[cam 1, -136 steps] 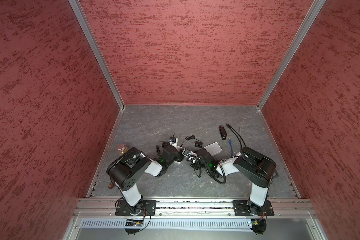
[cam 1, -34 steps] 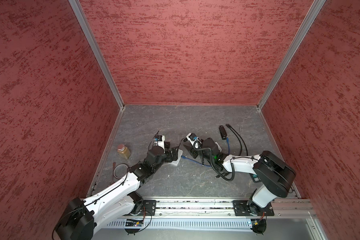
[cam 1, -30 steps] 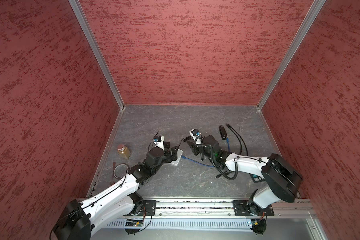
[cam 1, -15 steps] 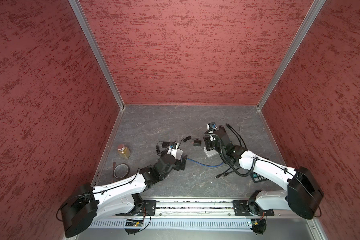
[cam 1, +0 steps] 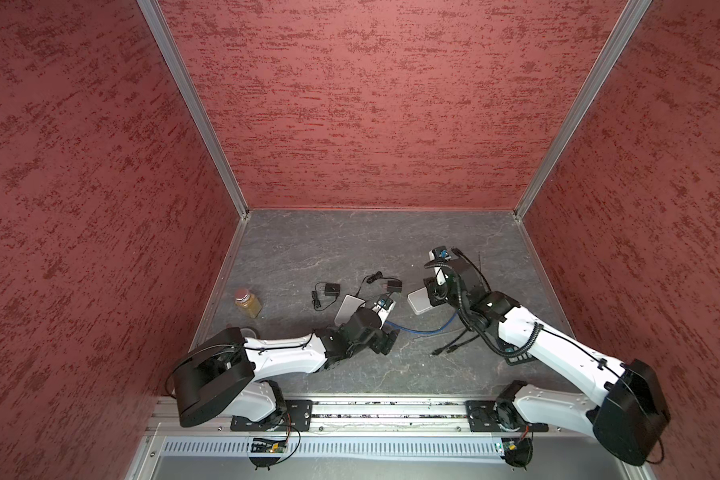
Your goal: Insert the plug into the switch port
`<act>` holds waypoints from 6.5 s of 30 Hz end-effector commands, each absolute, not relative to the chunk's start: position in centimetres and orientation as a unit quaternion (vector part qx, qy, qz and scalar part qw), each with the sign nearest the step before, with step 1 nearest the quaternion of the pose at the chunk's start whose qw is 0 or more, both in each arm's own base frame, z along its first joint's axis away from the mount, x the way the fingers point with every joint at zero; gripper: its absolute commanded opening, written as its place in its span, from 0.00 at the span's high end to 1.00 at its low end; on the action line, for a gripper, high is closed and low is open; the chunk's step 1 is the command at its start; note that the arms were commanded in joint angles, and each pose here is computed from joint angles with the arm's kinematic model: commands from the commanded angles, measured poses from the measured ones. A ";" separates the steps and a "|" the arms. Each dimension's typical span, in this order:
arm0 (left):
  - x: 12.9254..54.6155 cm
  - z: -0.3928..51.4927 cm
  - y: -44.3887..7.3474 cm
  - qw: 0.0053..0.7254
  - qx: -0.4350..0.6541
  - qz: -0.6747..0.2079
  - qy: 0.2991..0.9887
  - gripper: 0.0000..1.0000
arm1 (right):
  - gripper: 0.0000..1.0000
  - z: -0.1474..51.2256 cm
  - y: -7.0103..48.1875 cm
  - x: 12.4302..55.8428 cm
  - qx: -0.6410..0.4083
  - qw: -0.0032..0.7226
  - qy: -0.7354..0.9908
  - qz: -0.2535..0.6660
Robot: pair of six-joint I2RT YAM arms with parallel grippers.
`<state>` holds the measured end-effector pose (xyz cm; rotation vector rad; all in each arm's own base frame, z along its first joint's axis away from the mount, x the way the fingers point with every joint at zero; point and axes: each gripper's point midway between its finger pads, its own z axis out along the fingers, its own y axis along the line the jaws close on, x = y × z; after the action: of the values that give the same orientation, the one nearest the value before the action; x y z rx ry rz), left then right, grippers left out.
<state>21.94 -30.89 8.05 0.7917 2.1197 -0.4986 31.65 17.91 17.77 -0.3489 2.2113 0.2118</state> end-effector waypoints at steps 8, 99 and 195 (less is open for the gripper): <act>19.1 6.8 -37.3 0.340 0.401 -0.270 0.807 0.27 | 0.62 17.8 17.7 32.1 -0.137 0.421 0.892 0.093; 20.7 14.8 -29.9 0.473 0.476 -0.238 0.702 0.87 | 0.61 15.5 25.8 23.5 -0.656 0.454 0.513 0.317; 27.3 4.9 -16.2 0.382 0.018 -0.162 0.910 0.24 | 1.00 7.7 33.7 22.9 -0.473 0.560 0.617 0.288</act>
<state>26.62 -16.33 4.98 0.1025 2.3398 -0.3737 21.76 33.24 5.76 -1.2177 1.4908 0.6985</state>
